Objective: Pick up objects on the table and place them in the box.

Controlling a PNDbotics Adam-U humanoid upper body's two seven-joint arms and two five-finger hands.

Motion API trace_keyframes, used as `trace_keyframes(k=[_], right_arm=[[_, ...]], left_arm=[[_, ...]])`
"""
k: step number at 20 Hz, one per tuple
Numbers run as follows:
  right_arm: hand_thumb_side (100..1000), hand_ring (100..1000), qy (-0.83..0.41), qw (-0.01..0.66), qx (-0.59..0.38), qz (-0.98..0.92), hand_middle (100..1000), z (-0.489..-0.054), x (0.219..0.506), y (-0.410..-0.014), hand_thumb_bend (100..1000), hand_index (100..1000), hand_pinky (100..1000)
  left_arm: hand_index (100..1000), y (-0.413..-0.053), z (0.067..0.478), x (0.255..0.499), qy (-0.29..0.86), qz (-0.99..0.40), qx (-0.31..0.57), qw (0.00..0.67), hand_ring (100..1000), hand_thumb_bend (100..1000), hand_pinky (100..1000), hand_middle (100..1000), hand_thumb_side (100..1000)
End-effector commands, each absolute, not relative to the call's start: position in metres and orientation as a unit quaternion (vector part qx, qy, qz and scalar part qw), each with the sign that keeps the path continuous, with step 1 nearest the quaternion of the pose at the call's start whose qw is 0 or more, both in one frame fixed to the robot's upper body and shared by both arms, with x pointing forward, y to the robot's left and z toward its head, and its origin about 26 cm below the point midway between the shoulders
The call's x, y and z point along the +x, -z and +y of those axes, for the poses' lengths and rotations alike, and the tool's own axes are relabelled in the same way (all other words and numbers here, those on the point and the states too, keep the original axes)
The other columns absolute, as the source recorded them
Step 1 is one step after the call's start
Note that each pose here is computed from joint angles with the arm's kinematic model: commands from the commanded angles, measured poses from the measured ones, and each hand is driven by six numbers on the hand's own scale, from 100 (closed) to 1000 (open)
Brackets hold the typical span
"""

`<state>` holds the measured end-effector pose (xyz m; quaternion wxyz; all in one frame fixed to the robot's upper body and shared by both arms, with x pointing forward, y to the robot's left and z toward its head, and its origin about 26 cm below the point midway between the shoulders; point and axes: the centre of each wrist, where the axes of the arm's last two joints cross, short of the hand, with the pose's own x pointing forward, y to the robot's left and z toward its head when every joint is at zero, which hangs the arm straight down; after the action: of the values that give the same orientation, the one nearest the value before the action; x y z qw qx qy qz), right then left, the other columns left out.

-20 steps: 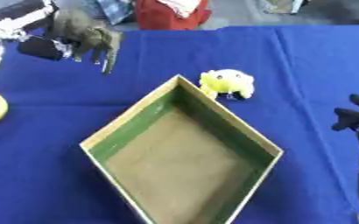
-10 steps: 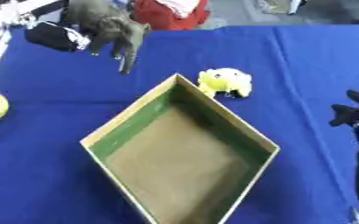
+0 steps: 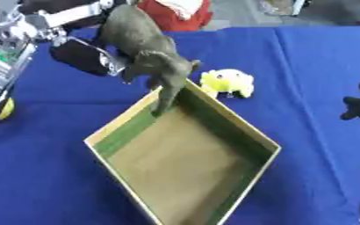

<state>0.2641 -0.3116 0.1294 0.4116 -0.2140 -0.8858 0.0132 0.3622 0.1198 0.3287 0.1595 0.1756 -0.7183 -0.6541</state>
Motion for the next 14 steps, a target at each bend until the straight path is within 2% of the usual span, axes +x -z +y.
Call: trace_keyframes(k=[1, 14], right_arm=[[1000, 750, -0.021, 0.395, -0.220, -0.892, 433, -0.318, 0.262, -0.138, 100, 824, 792], [1000, 751, -0.019, 0.393, -0.216, -0.894, 432, -0.315, 0.264, -0.139, 100, 825, 793]], left_arm=[[197, -0.331, 0.109, 0.351, 0.660, -0.717, 0.183, 0.130, 290, 100, 414, 162, 370], [199, -0.284, 0.085, 0.363, 0.710, -0.667, 0.178, 0.139, 294, 100, 415, 162, 347]])
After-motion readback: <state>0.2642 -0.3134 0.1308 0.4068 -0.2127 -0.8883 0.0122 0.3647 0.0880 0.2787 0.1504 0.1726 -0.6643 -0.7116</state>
